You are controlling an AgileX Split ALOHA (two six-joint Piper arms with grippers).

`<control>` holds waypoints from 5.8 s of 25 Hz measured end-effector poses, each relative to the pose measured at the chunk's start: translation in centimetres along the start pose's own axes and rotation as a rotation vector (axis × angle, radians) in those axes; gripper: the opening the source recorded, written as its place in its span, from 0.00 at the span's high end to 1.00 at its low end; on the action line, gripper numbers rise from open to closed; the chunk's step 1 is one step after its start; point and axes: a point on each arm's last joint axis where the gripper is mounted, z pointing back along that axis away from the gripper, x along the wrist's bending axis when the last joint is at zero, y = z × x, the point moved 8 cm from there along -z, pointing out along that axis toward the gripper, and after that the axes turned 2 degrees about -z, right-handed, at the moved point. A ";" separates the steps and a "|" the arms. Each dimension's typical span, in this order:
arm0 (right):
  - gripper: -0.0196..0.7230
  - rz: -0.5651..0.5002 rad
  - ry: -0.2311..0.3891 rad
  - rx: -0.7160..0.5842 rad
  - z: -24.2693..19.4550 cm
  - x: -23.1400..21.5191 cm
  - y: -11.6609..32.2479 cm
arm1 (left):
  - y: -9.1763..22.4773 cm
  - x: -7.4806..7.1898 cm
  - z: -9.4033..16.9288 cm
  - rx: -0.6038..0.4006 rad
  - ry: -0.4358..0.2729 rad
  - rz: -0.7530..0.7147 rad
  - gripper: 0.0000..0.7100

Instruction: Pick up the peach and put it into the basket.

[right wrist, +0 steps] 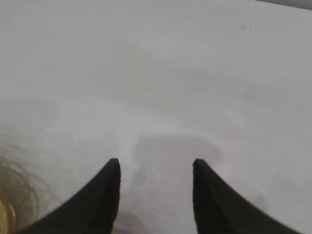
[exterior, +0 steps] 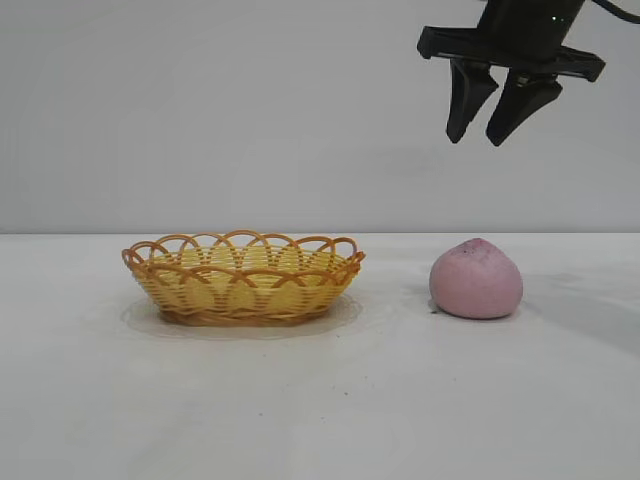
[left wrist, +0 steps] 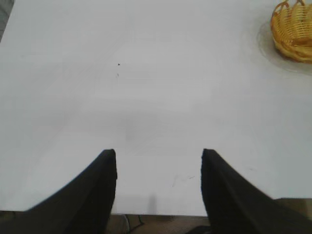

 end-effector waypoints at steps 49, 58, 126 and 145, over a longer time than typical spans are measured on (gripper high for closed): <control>0.97 0.290 -0.323 0.215 1.5 13.8 2.3 | 0.1 0.0 0.4 -0.038 -0.002 -0.021 0.52; 0.97 0.349 -0.352 0.340 -4.0 17.7 7.3 | 0.1 0.0 0.4 -0.038 -0.002 -0.021 0.52; 0.48 -0.172 0.231 -0.383 28.7 -2.4 26.8 | 0.1 0.0 0.4 -0.040 -0.002 -0.021 0.52; 0.48 -0.112 0.230 -0.438 29.2 -1.7 29.3 | 0.1 0.0 0.4 -0.040 -0.002 -0.021 0.52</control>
